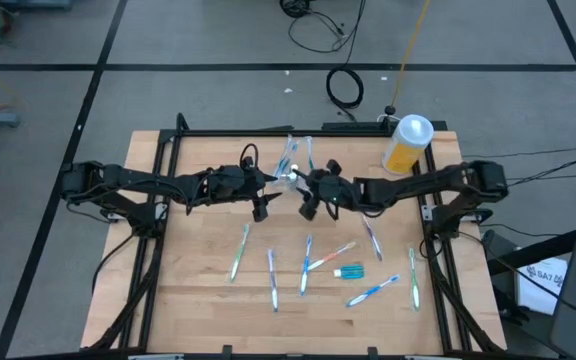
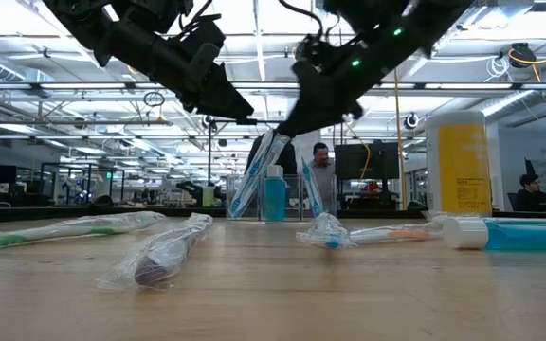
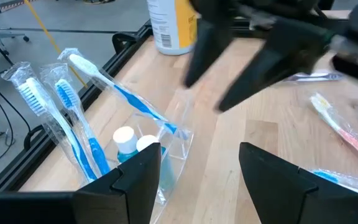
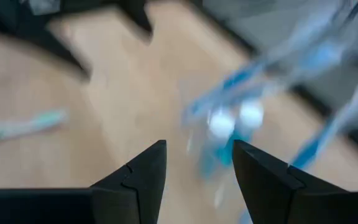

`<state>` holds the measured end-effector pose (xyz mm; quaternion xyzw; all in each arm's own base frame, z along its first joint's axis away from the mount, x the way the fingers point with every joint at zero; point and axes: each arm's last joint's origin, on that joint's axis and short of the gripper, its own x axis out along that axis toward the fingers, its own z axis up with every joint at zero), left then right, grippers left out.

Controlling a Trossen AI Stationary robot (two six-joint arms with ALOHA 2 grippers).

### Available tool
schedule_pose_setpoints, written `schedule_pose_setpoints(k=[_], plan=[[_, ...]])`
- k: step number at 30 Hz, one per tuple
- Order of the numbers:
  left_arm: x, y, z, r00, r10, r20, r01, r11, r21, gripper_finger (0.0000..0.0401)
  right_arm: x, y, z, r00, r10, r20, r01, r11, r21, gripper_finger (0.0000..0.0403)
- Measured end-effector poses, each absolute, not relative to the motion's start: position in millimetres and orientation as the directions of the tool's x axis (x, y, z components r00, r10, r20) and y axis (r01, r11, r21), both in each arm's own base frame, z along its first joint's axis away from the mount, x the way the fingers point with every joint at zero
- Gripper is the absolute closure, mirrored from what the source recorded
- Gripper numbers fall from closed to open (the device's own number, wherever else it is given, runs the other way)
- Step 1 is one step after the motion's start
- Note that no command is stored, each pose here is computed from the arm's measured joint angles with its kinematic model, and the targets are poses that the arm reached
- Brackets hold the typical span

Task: Pick & Place toothbrushing station
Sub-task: Put the purple toothbrush into the transparent organizer

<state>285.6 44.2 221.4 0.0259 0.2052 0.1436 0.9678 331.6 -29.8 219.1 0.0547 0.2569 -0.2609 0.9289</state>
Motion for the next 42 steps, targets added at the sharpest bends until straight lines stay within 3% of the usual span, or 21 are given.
schedule_pose_setpoints(k=[10, 15, 19, 30, 37, 42], plan=[[285.6, 44.3, 221.3, 0.874, 0.288, -0.391, -0.269, 0.958, 0.103, 0.0176, 272.4, -6.1, 223.4, 0.462, -0.369, -0.807, 0.644, 0.765, 0.019, 0.0225], [285.6, 44.1, 221.2, 0.874, 0.288, -0.392, -0.269, 0.958, 0.103, 0.0176, 250.8, -1.2, 215.2, 0.274, -0.367, -0.889, 0.727, 0.684, -0.058, 0.0225], [285.6, 44.1, 221.2, 0.874, 0.288, -0.392, -0.269, 0.958, 0.103, 0.0176, 239.4, -0.8, 197.6, 0.206, -0.362, -0.909, 0.776, 0.626, -0.073, 0.0225], [285.5, 44.3, 221.2, 0.874, 0.288, -0.392, -0.270, 0.957, 0.103, 0.0176, 208.4, -1.0, 150.8, 0.079, -0.298, -0.951, 0.859, 0.505, -0.087, 0.0225], [285.5, 44.2, 221.2, 0.874, 0.288, -0.392, -0.269, 0.958, 0.103, 0.0176, 204.9, -0.4, 133.6, 0.156, -0.269, -0.950, 0.866, 0.499, 0.000, 0.0227], [285.5, 44.2, 221.2, 0.874, 0.288, -0.392, -0.269, 0.958, 0.103, 0.0176, 201.7, -0.5, 127.1, 0.171, -0.258, -0.951, 0.866, 0.499, 0.020, 0.0264]])
